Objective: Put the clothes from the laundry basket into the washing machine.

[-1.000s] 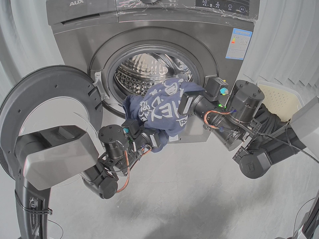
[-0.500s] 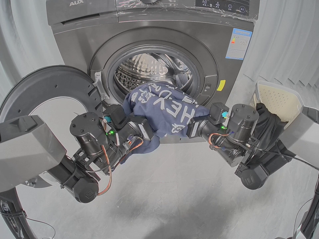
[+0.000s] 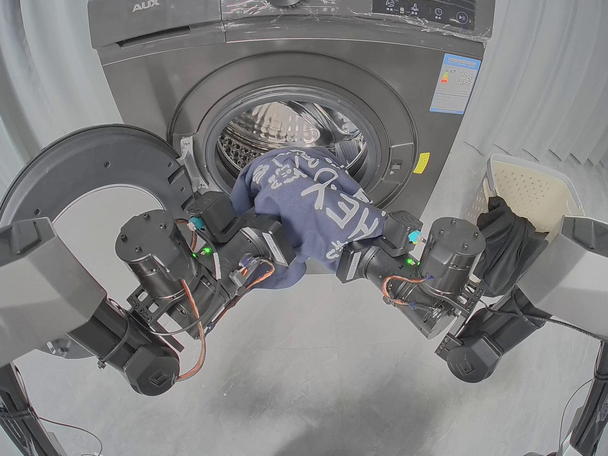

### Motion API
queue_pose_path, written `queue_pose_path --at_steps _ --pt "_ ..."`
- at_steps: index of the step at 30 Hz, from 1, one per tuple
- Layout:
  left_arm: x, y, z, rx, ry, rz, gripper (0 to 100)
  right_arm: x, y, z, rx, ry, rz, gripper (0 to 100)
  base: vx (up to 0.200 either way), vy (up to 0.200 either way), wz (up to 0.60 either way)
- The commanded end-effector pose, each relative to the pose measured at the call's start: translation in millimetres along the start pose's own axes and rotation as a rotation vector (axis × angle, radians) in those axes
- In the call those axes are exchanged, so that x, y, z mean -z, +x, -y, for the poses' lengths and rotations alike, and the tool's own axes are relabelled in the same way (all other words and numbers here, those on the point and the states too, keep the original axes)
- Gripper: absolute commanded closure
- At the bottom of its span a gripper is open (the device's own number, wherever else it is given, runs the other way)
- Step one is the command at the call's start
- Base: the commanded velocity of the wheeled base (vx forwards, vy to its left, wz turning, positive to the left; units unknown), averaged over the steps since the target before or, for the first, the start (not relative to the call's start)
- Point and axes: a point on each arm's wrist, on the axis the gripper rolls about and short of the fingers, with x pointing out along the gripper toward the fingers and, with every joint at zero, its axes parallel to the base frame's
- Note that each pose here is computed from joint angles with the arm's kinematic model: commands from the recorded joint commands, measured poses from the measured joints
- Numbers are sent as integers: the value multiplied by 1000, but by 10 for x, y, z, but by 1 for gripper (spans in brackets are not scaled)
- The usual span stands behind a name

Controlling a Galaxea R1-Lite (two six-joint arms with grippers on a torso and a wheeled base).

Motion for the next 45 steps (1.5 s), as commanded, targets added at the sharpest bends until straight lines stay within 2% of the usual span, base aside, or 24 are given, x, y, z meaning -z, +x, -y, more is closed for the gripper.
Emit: queue_pose_path --at_steps 1,5,8,10,11,14,15,18,22,23,24,30,36,39,45 --pt "-130 -87 28 5 -14 19 100 51 -175 -9 -18 -11 -54 0 0 0 0" --pt "-241 -239 41 9 -12 20 100 51 -367 -2 -59 -25 -88 0 0 0 0" --pt "-317 -486 50 9 -10 -7 100 -120 -689 -1 -117 -52 -77 0 0 0 0" --pt "-317 -548 48 8 -10 -19 100 -178 -802 -25 -146 -51 -75 0 0 0 0" --pt "-303 -620 28 7 -5 -41 100 -256 -993 -60 -186 -45 -78 0 0 0 0" --pt "-277 -655 -7 -2 24 -57 100 -277 -1245 -53 -207 -41 -102 0 0 0 0" --pt "-259 -679 -15 -4 43 -71 100 -285 -1374 -23 -208 -36 -117 0 0 0 0" --pt "-211 -713 -39 -14 95 -99 100 -276 -1478 38 -198 -20 -146 0 0 0 0" --pt "-211 -713 -39 -14 95 -99 100 -276 -1478 38 -198 -20 -146 0 0 0 0" --pt "-106 -777 -108 -33 280 -155 100 -239 -1509 66 -185 -22 -166 0 0 0 0" --pt "-79 -793 -109 -31 289 -168 100 -226 -1509 79 -174 -22 -172 0 0 0 0" --pt "-18 -830 -123 -35 294 -200 100 -111 -1496 266 -89 -38 -218 0 0 0 0" --pt "65 -879 -144 -84 319 -241 100 -26 -1434 344 -44 -40 -247 0 0 0 0" --pt "122 -870 -142 -90 328 -259 100 39 -1382 399 15 -47 -264 0 0 0 0" --pt "147 -838 -116 -72 321 -260 100 49 -1378 410 34 -50 -267 0 0 0 0"
